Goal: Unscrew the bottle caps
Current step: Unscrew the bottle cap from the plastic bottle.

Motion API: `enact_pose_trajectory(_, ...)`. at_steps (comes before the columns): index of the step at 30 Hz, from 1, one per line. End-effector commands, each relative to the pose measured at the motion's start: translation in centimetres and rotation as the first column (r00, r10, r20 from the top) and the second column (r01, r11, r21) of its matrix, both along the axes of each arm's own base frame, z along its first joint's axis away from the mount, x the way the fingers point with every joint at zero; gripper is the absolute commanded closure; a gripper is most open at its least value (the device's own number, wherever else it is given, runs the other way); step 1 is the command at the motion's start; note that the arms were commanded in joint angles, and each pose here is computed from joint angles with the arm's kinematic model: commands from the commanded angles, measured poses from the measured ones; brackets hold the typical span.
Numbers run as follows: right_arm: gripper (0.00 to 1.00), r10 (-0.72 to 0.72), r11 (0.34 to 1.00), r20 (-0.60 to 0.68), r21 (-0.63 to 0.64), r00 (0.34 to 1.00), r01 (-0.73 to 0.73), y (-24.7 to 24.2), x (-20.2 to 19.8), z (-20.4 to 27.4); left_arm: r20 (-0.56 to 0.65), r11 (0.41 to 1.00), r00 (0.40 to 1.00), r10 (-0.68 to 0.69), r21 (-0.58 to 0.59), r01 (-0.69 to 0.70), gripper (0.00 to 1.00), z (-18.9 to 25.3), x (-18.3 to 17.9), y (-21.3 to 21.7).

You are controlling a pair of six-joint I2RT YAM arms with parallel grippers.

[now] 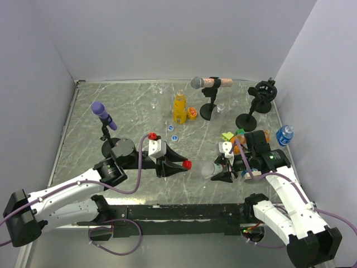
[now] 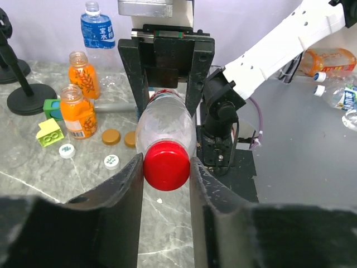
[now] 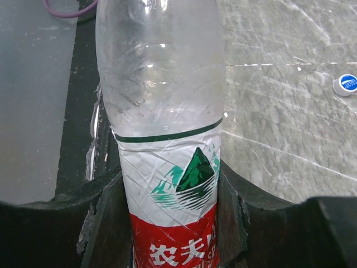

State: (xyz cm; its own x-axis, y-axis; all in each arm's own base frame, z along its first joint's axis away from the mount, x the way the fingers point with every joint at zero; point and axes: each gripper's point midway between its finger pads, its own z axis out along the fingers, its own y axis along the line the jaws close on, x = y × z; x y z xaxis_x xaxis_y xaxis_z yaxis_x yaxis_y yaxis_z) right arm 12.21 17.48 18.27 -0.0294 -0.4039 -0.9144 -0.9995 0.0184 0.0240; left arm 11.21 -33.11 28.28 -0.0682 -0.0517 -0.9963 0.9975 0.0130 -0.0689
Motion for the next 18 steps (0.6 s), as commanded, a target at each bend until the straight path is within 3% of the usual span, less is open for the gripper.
enact_pose_trajectory(1, 0.69, 0.006, 1.000, 0.019, 0.025, 1.000, -0.007, 0.3, 0.4, 0.4, 0.004, 0.999, 1.000, -0.023, -0.028, 0.023, 0.72, 2.0, -0.4, -0.5)
enact_pose_trajectory(4, 0.69, 0.004, 1.000, 0.018, 0.025, 1.000, -0.004, 0.3, 0.5, 0.4, -0.028, 1.000, 1.000, -0.014, -0.018, 0.013, 0.83, 2.0, -0.4, -0.5)
enact_pose_trajectory(5, 0.69, 0.002, 1.000, 0.021, 0.023, 1.000, -0.003, 0.3, 0.5, 0.4, -0.048, 1.000, 0.999, 0.002, -0.011, -0.003, 0.92, 1.9, -0.2, -0.6)
enact_pose_trajectory(8, 0.69, -0.002, 1.000, 0.021, 0.020, 1.000, 0.002, 0.2, 0.7, 0.3, -0.156, 0.998, 0.986, 0.059, 0.013, -0.058, 0.99, 2.2, 0.5, -0.5)
enact_pose_trajectory(11, 0.69, -0.016, 1.000, 0.021, 0.011, 1.000, 0.016, 0.2, 1.0, 0.1, -0.368, 0.988, 0.918, 0.149, 0.088, -0.125, 0.99, 1.6, 1.3, -0.8)
enact_pose_trajectory(12, 0.69, -0.021, 1.000, 0.020, 0.009, 1.000, 0.021, 0.1, 1.1, 0.1, -0.459, 0.980, 0.866, 0.197, 0.117, -0.161, 0.99, 1.4, 1.9, -1.0)
enact_pose_trajectory(14, 0.69, -0.034, 0.999, 0.018, 0.001, 0.999, 0.034, 0.1, 1.3, -0.1, -0.631, 0.945, 0.704, 0.326, 0.225, -0.236, 0.99, -0.1, 2.9, -0.9)
enact_pose_trajectory(18, 0.69, -0.055, 0.998, 0.014, -0.014, 0.998, 0.055, 0.0, 1.8, -0.4, -0.809, 0.907, 0.421, 0.411, 0.319, -0.274, 0.99, -1.5, 3.0, -0.8)
